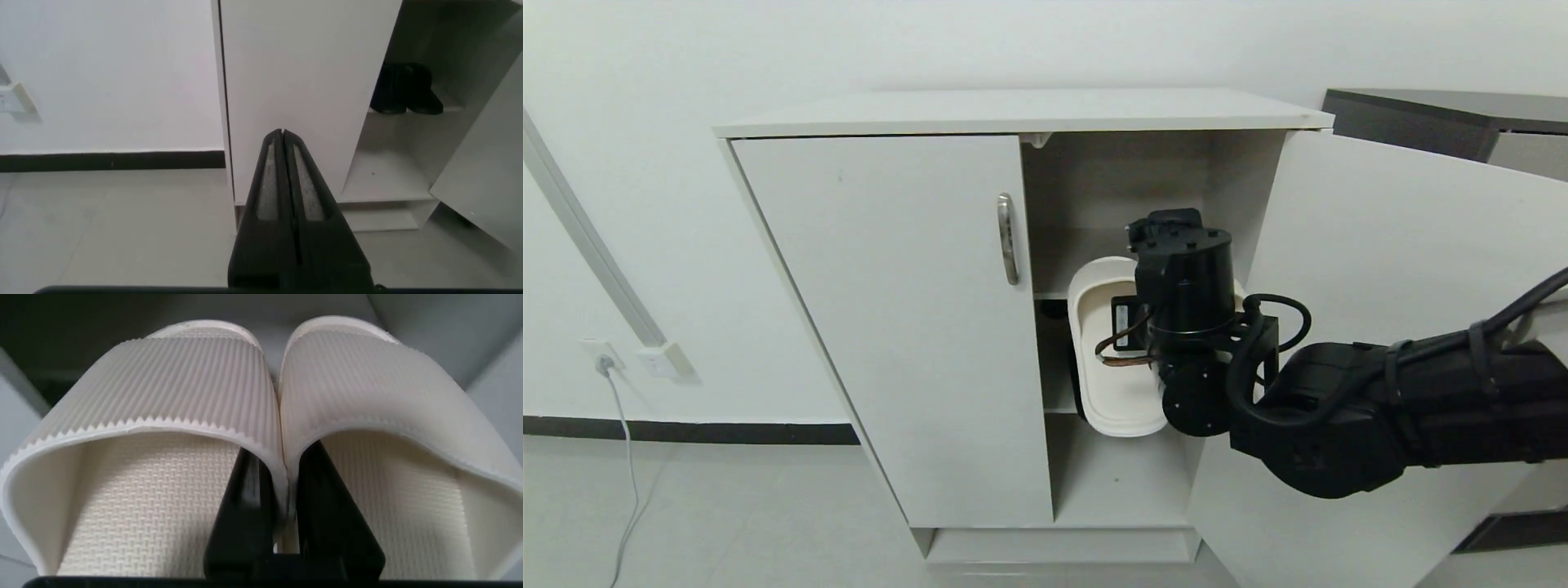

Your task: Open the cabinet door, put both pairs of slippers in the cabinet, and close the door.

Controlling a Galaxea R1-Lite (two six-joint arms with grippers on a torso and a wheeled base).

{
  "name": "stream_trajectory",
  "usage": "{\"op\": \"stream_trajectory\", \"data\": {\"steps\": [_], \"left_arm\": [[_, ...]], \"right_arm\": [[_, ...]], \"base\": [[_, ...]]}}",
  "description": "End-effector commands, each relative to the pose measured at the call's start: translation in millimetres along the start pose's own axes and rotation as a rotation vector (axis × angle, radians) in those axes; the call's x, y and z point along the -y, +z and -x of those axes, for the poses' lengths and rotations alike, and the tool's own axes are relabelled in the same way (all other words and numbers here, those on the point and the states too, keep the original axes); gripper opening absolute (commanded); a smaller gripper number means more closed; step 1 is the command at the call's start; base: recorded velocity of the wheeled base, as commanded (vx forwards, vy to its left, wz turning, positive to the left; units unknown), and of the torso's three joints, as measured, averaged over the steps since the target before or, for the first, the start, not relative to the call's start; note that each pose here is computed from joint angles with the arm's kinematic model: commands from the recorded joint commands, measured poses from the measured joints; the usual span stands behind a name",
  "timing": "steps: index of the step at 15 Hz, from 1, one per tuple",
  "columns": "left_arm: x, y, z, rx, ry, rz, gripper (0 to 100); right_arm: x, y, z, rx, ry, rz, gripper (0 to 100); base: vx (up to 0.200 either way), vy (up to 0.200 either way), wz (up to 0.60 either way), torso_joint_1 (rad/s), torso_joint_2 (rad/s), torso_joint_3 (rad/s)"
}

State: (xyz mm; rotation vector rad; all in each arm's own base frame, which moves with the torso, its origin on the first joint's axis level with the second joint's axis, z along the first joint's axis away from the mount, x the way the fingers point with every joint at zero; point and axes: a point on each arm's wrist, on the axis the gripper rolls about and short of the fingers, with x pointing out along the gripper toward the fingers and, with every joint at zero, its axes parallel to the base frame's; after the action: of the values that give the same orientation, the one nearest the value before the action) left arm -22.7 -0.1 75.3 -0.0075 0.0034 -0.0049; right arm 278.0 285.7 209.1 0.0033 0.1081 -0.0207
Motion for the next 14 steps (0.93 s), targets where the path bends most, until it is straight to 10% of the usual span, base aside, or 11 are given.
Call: {"op": "stream_trajectory", "data": {"steps": [1,7,14], "left_arm": [[0.0,0.0,0.0,0.000,0.000,0.002,0],[0.0,0.0,0.0,0.000,0.000,0.002,0],[0.0,0.0,0.0,0.000,0.000,0.002,0]], "right_arm": [[0.6,0.3,-0.1,0.000,-0.002,0.000,0],[-2.2,-2.1,2.1,-0.004,0.007,0.006,0],[-3.9,-5.9,-7.9,-0.029,0.103,0.037,0]], "base": [[0.200,0.000,0.00,0.002,0.00,-0.002],[0.200,0.000,0.00,0.003,0.00,0.005],[0.000,0.000,0.00,0.000,0.00,0.000]]}}
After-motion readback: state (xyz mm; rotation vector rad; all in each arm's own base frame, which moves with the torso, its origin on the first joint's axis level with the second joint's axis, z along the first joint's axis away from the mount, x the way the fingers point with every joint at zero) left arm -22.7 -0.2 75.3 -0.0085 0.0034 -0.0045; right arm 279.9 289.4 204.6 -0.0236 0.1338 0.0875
